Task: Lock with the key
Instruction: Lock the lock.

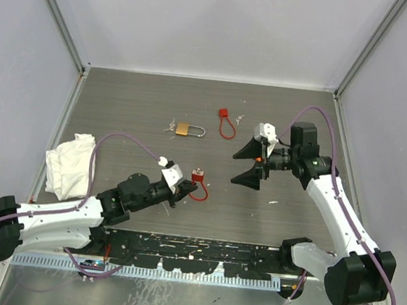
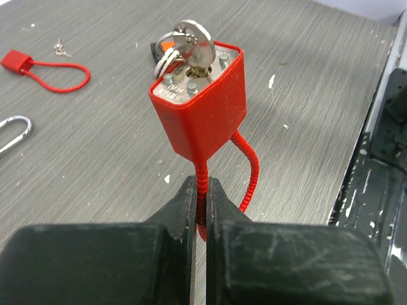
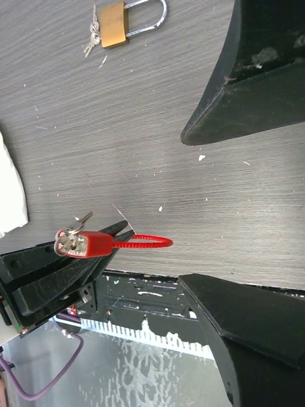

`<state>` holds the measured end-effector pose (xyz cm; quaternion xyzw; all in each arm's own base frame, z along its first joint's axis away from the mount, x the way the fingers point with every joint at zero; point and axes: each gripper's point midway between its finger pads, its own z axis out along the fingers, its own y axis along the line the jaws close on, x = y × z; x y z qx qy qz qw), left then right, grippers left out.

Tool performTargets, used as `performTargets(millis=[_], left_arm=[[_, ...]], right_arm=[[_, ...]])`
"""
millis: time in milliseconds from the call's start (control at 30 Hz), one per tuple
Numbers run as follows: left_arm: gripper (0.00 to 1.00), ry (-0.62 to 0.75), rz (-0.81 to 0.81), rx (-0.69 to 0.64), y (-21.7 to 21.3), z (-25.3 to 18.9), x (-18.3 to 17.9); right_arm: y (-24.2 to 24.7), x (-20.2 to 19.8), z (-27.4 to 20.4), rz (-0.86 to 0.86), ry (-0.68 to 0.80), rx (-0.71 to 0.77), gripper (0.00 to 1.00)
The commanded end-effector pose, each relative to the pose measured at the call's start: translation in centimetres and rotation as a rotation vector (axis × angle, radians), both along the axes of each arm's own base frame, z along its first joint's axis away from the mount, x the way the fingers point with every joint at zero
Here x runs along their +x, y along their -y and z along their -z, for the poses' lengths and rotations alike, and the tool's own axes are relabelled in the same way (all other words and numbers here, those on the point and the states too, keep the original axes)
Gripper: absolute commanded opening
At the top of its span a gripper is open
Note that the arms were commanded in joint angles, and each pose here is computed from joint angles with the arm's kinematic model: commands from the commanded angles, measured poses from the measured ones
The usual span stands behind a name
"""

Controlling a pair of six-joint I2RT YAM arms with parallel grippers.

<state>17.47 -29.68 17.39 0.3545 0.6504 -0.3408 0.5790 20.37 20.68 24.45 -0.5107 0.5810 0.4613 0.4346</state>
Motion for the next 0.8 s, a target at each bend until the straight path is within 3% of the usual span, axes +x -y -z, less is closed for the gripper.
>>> performTargets(millis=[0, 333, 767], left_arm=[[0.0, 0.057, -0.023, 0.034, -0.2, -1.0, 0.8], [0.0, 0.058, -0.016, 0.116, 0.8, 0.1, 1.6], [0.0, 0.046, -0.001, 0.132, 0.9, 0.2, 1.4]], right_arm=[[0.0, 0.4, -0.9, 0.003, 0.019, -0.002, 0.86], [-0.1, 2.4, -2.9, 0.175, -0.099, -0.138, 0.82], [-1.8, 2.7, -3.4, 0.207, -0.129, -0.207, 0.81]])
